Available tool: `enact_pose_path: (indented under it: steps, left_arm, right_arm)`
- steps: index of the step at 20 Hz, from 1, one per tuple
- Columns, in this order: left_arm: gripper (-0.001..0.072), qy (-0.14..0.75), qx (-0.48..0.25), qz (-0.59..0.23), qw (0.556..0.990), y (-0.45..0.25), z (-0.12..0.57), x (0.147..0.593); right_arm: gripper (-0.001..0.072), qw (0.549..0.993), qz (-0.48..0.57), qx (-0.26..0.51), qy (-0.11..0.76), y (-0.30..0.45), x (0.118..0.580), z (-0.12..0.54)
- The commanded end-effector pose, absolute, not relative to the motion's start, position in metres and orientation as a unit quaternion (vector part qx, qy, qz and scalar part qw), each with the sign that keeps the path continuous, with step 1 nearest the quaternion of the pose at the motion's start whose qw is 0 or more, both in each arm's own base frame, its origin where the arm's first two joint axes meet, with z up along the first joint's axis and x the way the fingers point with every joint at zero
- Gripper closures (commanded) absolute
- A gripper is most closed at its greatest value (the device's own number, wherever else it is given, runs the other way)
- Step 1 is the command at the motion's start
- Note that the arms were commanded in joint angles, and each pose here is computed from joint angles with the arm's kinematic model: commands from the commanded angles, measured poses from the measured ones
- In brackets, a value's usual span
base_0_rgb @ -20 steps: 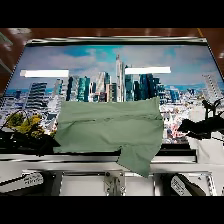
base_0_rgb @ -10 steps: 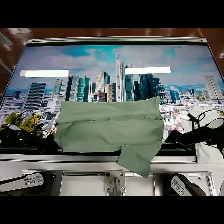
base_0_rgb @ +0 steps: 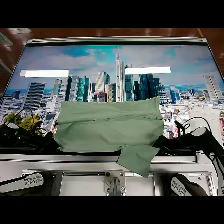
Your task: Fold the shirts.
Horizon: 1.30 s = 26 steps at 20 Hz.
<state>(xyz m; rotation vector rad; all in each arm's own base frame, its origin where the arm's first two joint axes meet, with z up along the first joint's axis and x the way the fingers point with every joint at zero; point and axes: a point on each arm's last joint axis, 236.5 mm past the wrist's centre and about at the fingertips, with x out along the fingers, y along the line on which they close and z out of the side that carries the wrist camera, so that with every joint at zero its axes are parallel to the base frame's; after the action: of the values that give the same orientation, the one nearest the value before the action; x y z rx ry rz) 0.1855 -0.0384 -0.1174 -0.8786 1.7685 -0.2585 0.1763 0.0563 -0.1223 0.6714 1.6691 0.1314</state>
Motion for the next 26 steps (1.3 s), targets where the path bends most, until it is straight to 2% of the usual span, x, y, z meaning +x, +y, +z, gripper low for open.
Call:
enact_pose_path:
  steps: [1, 4, 7, 12, 15, 17, 21, 26]
  left_arm:
    - [0.0665, 0.744, -0.369, -0.111, 0.545, -0.039, -0.116, 0.186]
    - [0.0666, 0.740, -0.366, -0.111, 0.553, -0.036, -0.114, 0.191]
    - [0.0666, 0.717, -0.351, -0.110, 0.592, -0.023, -0.100, 0.217]
    - [0.0667, 0.618, -0.366, -0.124, 0.684, -0.010, -0.028, 0.315]
    - [0.0666, 0.584, -0.338, -0.116, 0.729, -0.012, -0.007, 0.367]
    - [0.0666, 0.583, -0.332, -0.117, 0.732, -0.024, -0.012, 0.393]
    - [0.0666, 0.603, -0.351, -0.104, 0.709, -0.030, -0.042, 0.423]
    - [0.0666, 0.628, -0.375, -0.081, 0.677, -0.026, -0.079, 0.433]
  right_arm:
    - [0.0138, 0.617, 0.033, 0.253, 0.745, 0.061, 0.172, -0.144]
    - [0.0651, 0.633, 0.050, 0.252, 0.730, 0.071, 0.184, -0.138]
    - [0.0650, 0.686, 0.074, 0.232, 0.685, 0.067, 0.221, -0.106]
    - [0.0651, 0.778, 0.072, 0.203, 0.590, 0.045, 0.312, -0.032]
    - [0.0651, 0.793, 0.071, 0.205, 0.569, 0.039, 0.361, -0.017]
    - [0.0651, 0.796, 0.077, 0.204, 0.565, 0.042, 0.398, -0.021]
    - [0.0651, 0.802, 0.089, 0.193, 0.558, 0.056, 0.464, -0.037]
    - [0.0650, 0.794, 0.073, 0.198, 0.570, 0.046, 0.495, -0.069]
